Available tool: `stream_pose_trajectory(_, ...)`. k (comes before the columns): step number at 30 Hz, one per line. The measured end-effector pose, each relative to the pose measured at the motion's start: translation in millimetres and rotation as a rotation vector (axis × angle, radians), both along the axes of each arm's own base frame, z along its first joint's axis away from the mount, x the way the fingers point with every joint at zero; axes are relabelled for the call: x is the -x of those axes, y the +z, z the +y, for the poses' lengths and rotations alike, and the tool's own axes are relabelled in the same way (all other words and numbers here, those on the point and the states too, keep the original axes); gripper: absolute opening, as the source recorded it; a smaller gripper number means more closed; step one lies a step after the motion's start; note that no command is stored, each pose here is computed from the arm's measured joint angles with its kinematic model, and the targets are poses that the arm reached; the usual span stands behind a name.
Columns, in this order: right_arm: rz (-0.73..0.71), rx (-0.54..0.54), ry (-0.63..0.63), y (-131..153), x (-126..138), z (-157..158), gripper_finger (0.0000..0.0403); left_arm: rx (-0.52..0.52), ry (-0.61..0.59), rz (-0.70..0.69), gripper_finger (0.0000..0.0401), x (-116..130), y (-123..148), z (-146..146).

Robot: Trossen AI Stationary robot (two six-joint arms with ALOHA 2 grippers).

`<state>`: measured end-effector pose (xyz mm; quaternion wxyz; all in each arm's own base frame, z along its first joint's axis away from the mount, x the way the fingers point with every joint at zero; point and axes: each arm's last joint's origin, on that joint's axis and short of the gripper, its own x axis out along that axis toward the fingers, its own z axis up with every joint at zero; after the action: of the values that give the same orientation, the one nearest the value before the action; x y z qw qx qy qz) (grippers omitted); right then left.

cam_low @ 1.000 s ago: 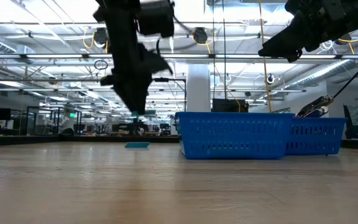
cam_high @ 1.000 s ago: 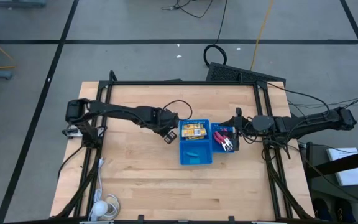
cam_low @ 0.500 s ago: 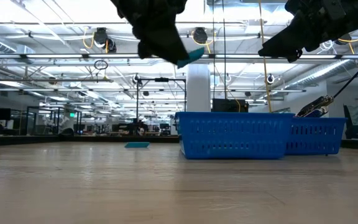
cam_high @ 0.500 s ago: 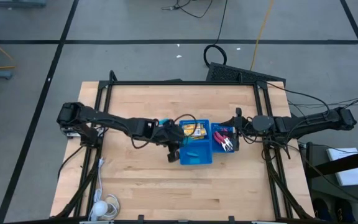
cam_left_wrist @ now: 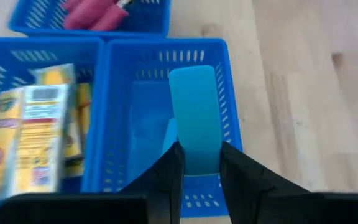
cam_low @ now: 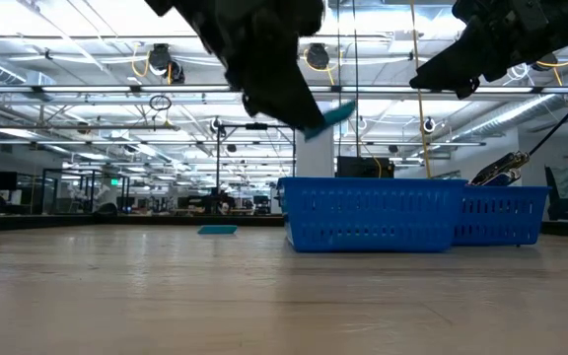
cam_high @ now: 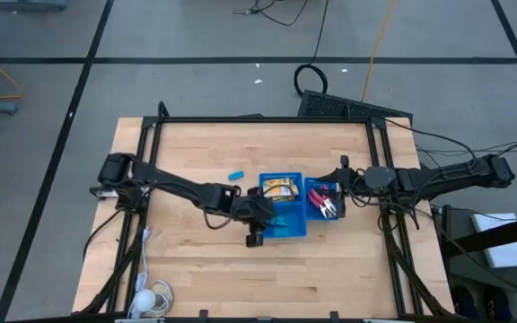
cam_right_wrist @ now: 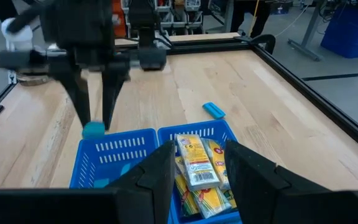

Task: Pick & Place School Supplies
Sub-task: Put the bottom blue eraser into the bottom horizontal blue bin, then put the blue eraser into the bottom horizontal blue bin

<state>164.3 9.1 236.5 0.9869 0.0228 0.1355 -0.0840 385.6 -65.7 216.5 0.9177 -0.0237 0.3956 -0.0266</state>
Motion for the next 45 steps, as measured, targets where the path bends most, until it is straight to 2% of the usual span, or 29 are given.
stream_pose_trajectory(7, 0.002, 0.0, 0.0, -0.2, 0.1, 0.0, 0.0132, 0.006, -0.028, 0.07, 0.0088, -10.5, -33.2, -1.9)
stream_pose_trajectory(17, 0.005, 0.0, 0.0, -0.5, 0.1, -0.1, 0.0132, 0.012, -0.047, 0.076, 0.0091, -14.1, -42.5, -3.2)
stream_pose_trajectory(28, 0.015, 0.002, -0.001, -7.1, 0.8, -0.1, 0.0132, 0.021, -0.005, 0.077, 0.0193, -15.3, -42.5, 4.5)
stream_pose_trajectory(36, -0.007, 0.003, -0.001, -7.4, 0.4, -0.1, 0.0132, 0.028, 0.022, 0.076, 0.0217, -16.6, -42.2, 12.6)
stream_pose_trajectory(39, -0.011, 0.003, -0.002, -7.1, 0.3, -0.2, 0.0132, 0.035, 0.038, 0.11, 0.0218, -13.2, -33.9, 19.2)
stream_pose_trajectory(45, -0.017, 0.003, -0.002, -6.5, 0.2, -0.1, 0.0132, 0.061, 0.1, 0.088, 0.0218, 4.4, 12.6, 32.1)
